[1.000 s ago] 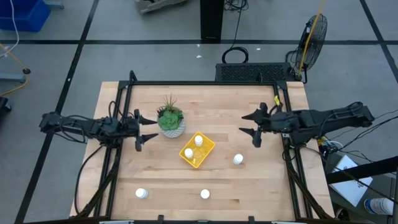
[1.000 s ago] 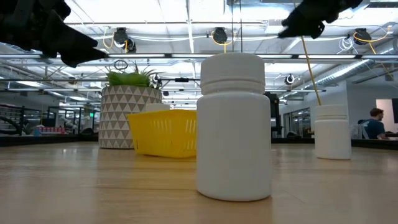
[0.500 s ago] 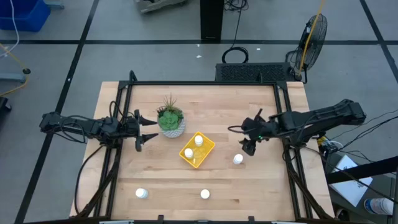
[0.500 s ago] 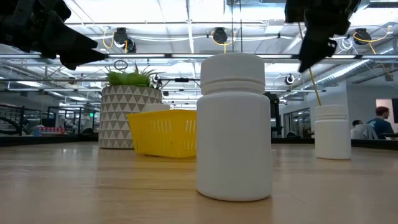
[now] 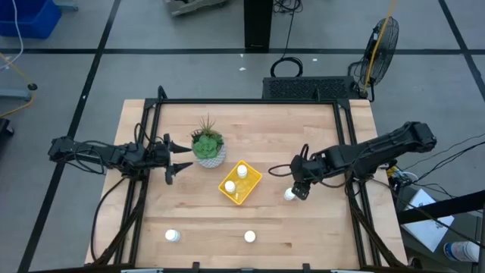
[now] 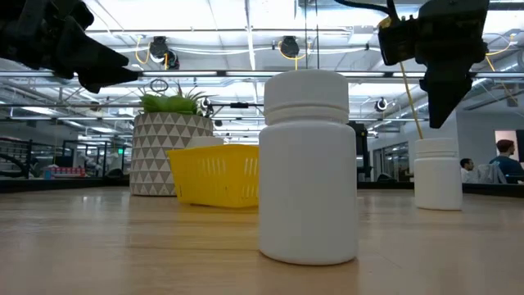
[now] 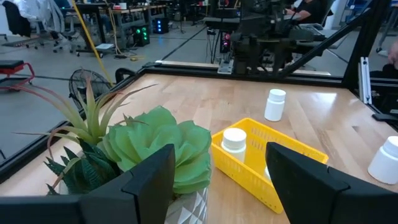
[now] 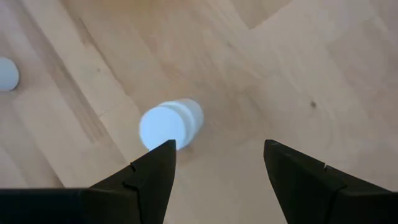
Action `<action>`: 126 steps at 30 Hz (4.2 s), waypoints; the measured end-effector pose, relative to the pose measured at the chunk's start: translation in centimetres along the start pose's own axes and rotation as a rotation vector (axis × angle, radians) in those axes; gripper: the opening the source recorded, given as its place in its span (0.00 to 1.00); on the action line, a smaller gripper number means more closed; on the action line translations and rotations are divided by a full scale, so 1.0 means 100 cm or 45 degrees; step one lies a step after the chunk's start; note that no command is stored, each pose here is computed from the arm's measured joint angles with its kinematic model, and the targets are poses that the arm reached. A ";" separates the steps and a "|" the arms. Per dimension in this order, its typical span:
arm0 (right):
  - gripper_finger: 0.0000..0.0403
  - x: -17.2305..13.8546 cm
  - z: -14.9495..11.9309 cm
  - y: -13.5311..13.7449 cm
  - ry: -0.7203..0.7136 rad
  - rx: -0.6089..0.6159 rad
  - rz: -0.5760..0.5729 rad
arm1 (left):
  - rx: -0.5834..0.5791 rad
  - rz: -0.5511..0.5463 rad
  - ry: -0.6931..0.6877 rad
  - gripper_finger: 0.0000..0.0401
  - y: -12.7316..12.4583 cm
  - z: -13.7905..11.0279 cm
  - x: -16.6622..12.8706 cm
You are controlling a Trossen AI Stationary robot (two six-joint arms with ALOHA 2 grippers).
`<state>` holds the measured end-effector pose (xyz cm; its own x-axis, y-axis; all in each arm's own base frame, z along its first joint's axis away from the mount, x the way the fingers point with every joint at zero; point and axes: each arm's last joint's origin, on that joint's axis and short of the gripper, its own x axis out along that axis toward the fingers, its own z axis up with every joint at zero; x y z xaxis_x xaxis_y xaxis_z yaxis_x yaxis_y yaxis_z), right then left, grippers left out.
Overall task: Pick and place pill bottles into a basket
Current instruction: Put the white pill bottle into the yellow basket
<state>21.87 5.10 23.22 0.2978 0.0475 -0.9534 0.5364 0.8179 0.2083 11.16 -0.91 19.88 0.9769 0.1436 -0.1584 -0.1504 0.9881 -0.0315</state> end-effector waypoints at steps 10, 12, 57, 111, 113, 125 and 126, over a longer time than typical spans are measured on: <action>0.59 0.005 -0.016 0.021 0.011 0.012 0.040 | 0.002 0.046 0.012 0.65 0.001 -0.001 0.000; 0.59 0.005 -0.018 0.022 -0.006 0.010 0.035 | -0.002 0.046 0.011 0.65 0.001 -0.001 0.000; 0.62 0.000 0.022 0.085 0.166 -0.362 -0.304 | 0.009 0.029 0.049 0.63 0.001 -0.004 0.000; 0.61 0.035 0.008 0.055 0.094 -0.259 -0.101 | 0.005 0.024 0.050 0.63 0.001 -0.004 0.000; 0.61 0.041 0.005 0.051 0.104 -0.256 -0.104 | 0.005 0.024 0.050 0.63 0.001 -0.004 0.000; 0.61 0.048 0.003 0.046 0.138 -0.243 -0.093 | 0.005 0.024 0.051 0.63 0.001 -0.004 0.000; 0.61 0.048 0.003 0.046 0.138 -0.242 -0.093 | 0.005 0.024 0.051 0.63 0.001 -0.004 0.000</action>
<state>26.00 8.96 19.61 0.1715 0.0375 -0.9845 0.3918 0.9143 0.1031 11.08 -0.85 19.49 0.9670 0.1598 -0.1982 -0.1679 0.9855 -0.0242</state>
